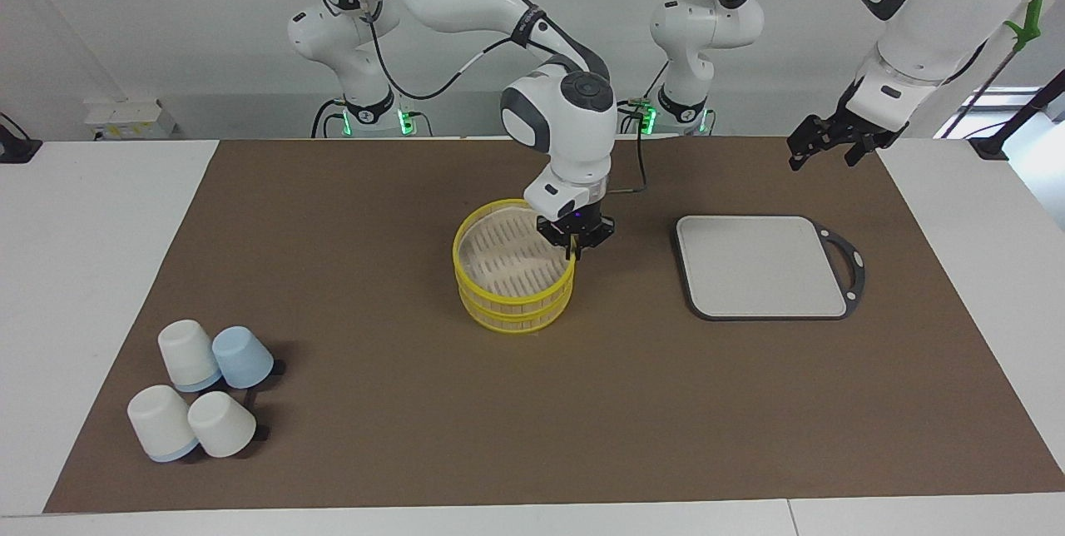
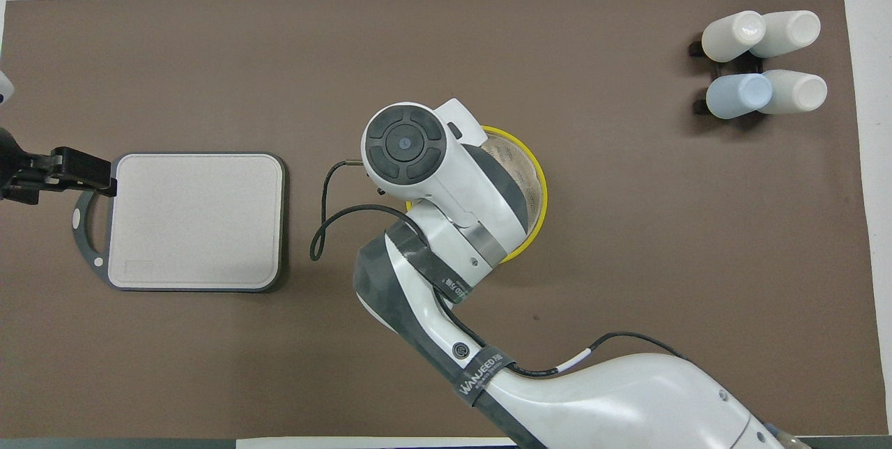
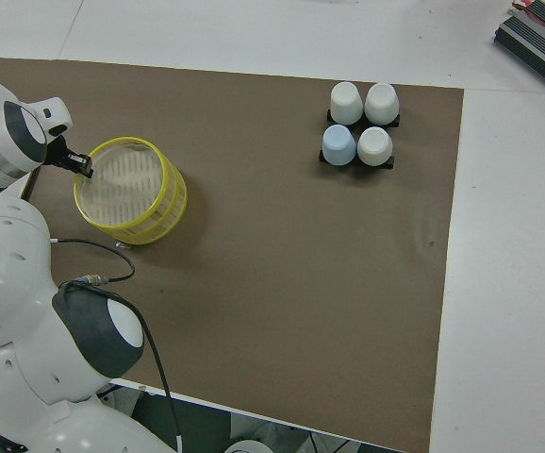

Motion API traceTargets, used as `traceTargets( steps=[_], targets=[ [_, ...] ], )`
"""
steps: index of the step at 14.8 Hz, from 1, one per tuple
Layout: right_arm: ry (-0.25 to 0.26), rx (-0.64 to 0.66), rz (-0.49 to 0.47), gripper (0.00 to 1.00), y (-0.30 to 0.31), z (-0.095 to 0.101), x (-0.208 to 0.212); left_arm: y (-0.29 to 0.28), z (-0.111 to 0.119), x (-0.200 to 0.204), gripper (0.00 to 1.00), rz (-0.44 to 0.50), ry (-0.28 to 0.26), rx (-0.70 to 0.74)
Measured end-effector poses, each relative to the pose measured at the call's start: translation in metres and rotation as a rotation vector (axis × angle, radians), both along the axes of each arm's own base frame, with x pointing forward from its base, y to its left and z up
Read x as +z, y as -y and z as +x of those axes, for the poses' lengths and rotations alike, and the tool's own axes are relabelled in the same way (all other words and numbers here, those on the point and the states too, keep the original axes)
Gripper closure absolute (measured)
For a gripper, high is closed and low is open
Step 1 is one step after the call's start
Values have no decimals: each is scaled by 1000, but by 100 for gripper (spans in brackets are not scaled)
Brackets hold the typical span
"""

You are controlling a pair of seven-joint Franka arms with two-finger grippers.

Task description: Place bun in steamer

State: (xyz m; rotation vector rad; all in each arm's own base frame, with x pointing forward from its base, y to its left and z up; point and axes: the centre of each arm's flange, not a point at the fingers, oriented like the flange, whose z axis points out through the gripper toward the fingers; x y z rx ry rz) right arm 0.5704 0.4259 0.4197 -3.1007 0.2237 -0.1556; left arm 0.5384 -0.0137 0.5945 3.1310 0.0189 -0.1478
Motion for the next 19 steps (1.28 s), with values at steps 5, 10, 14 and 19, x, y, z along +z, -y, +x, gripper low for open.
traceTargets(
  steps=[5, 10, 14, 19],
  targets=[
    [-29, 127, -50, 0, 120, 33, 83, 2, 0, 0, 0, 0, 0, -5],
    [-104, 293, -92, 0, 307, 38, 165, 14, 0, 0, 0, 0, 0, -26],
    [-159, 279, -84, 0, 405, 23, 187, 18, -1, 0, 0, 0, 2, -34],
    [-160, 225, -14, 0, 436, 5, 177, 18, 2, 2, 0, -1, 25, -33]
  ],
)
